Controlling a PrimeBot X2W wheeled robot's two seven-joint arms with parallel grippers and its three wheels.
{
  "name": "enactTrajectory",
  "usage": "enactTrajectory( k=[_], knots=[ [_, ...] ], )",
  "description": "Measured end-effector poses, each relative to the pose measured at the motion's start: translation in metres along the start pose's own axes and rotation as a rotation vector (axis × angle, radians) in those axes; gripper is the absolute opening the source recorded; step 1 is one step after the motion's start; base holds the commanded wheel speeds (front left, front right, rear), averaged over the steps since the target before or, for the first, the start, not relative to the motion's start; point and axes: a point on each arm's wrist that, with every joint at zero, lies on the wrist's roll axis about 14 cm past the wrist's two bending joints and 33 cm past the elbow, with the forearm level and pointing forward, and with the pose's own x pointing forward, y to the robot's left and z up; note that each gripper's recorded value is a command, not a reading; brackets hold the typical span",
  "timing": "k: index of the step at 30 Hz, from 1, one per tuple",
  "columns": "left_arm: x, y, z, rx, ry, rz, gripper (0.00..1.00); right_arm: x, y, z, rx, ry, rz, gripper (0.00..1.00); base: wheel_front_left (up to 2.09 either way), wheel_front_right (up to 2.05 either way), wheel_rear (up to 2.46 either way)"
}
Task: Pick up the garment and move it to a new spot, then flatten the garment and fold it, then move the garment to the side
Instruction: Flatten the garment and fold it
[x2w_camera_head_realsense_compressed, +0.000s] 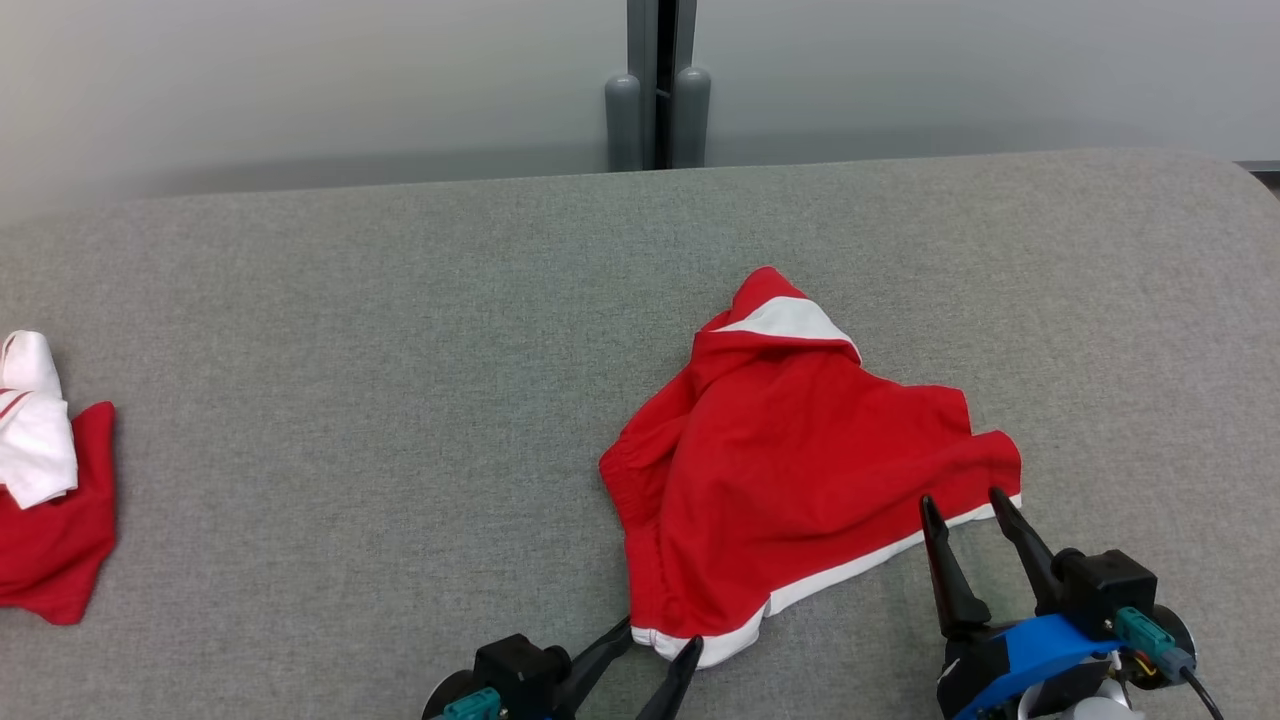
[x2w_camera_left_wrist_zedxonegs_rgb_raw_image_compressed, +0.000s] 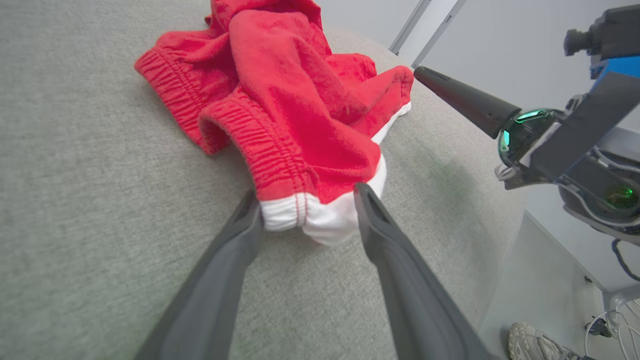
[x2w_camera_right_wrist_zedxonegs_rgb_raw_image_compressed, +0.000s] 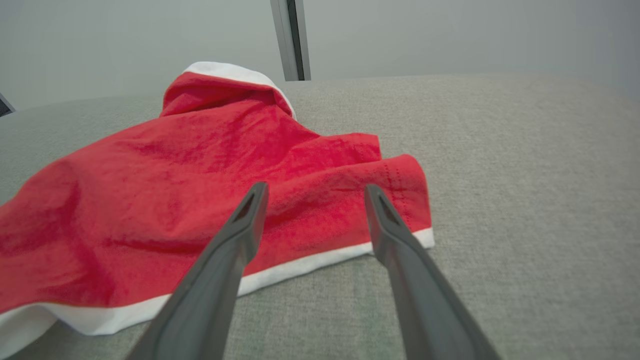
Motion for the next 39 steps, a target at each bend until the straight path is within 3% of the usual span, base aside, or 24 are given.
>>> enactTrajectory(
  k=[1,5,13,22,32,33,34,36,39],
  knots=[
    [0.0,0.0,0.0,-0.002,0.0,0.0,0.48,0.0,0.0,0.0,0.001,0.0,0.0,1.0,0.0,0.0,0.0],
    [0.002,0.0,0.004,0.004,-0.007,-0.003,0.0,0.0,0.0,0.0,0.001,0.001,0.001,1.0,0.0,0.0,0.0],
    [-0.007,0.026,0.023,0.03,-0.076,0.097,0.0,0.001,0.003,-0.001,0.009,0.002,0.008,1.0,0.0,0.0,0.0],
    [-0.029,0.053,0.021,0.043,-0.104,0.23,0.0,-0.005,-0.016,-0.029,0.0,0.096,-0.054,1.0,0.0,0.0,0.0],
    [-0.034,0.061,0.017,0.038,-0.1,0.266,0.0,0.005,-0.021,-0.049,-0.026,0.179,-0.066,1.0,0.0,0.0,0.0],
    [-0.034,0.061,0.016,0.036,-0.098,0.268,0.0,0.005,-0.022,-0.054,-0.026,0.195,-0.068,0.86,0.0,0.0,0.0],
    [-0.034,0.062,0.015,0.035,-0.096,0.269,0.0,0.005,-0.022,-0.057,-0.024,0.208,-0.068,0.46,0.0,0.0,0.0],
    [-0.034,0.062,0.014,0.032,-0.093,0.269,0.0,0.009,-0.021,-0.059,-0.012,0.214,-0.068,0.0,0.0,0.0,0.0],
    [-0.034,0.062,0.013,0.024,-0.091,0.269,0.0,0.013,-0.019,-0.057,0.011,0.21,-0.07,0.0,0.0,0.0,0.0]
  ],
)
